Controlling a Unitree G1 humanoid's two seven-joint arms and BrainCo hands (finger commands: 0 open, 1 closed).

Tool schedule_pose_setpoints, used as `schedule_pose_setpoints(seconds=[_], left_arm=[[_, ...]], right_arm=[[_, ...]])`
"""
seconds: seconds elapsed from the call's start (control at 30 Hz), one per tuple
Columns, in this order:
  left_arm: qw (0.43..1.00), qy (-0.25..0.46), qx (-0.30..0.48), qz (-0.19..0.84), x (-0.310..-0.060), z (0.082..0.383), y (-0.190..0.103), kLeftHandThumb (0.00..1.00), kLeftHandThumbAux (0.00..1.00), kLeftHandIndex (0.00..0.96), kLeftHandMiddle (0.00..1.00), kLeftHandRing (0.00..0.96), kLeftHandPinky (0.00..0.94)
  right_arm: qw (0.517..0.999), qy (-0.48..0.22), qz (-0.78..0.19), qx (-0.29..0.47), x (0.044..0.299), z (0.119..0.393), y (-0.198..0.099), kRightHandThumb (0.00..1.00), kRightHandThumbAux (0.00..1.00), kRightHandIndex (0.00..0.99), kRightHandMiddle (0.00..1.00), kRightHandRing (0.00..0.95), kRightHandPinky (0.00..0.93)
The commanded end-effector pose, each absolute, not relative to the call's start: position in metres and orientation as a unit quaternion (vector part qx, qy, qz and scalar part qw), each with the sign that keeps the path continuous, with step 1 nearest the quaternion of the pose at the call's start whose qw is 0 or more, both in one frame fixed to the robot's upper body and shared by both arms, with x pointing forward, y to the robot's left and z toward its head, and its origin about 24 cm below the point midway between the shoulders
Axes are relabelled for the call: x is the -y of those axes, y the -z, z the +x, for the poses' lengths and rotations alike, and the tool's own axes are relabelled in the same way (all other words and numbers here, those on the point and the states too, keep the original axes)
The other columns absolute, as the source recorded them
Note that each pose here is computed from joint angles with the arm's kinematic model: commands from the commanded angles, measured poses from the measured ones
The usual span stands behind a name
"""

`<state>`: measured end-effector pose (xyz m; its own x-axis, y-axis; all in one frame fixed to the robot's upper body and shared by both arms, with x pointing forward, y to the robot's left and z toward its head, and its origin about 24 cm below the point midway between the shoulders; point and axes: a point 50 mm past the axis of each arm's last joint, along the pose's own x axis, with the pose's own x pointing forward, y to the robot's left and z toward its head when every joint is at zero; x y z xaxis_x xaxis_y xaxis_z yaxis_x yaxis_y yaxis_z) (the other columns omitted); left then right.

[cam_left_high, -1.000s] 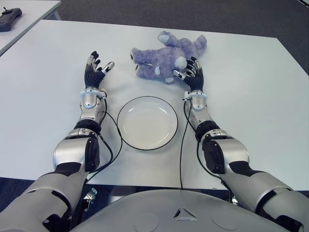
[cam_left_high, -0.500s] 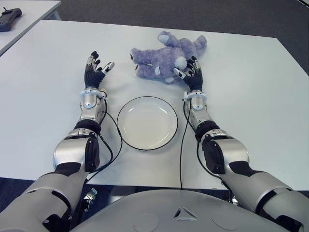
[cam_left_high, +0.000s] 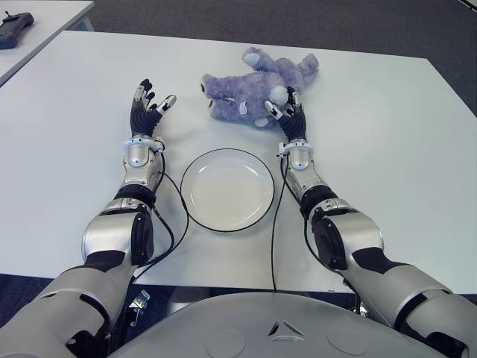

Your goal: Put the doll into the plate.

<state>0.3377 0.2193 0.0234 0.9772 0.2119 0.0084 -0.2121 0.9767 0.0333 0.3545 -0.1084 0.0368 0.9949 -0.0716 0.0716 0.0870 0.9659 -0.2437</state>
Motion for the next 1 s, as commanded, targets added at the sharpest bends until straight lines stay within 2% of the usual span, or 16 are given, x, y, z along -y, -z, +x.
schedule_pose_setpoints(seconds=[0.03, 0.37, 1.0], left_arm=[[0.967, -0.094, -0.236, -0.004, -0.2049, 0.2505, 0.0857, 0.0, 0.605, 0.0, 0.02, 0.0, 0.0], [0.967, -0.091, -0.24, -0.001, -0.2047, 0.2505, 0.086, 0.0, 0.564, 0.0, 0.023, 0.0, 0.0], [0.966, -0.091, -0.242, -0.005, -0.2042, 0.2511, 0.0861, 0.0, 0.52, 0.0, 0.03, 0.0, 0.0]], right_arm=[[0.968, 0.021, -0.18, -0.172, 0.1173, 0.2846, 0.0621, 0.091, 0.442, 0.0, 0.0, 0.0, 0.0], [0.961, 0.023, -0.225, -0.158, 0.1178, 0.2849, 0.061, 0.116, 0.386, 0.0, 0.0, 0.0, 0.0], [0.954, 0.031, -0.257, -0.153, 0.1173, 0.2841, 0.0613, 0.143, 0.383, 0.0, 0.0, 0.0, 0.0]])
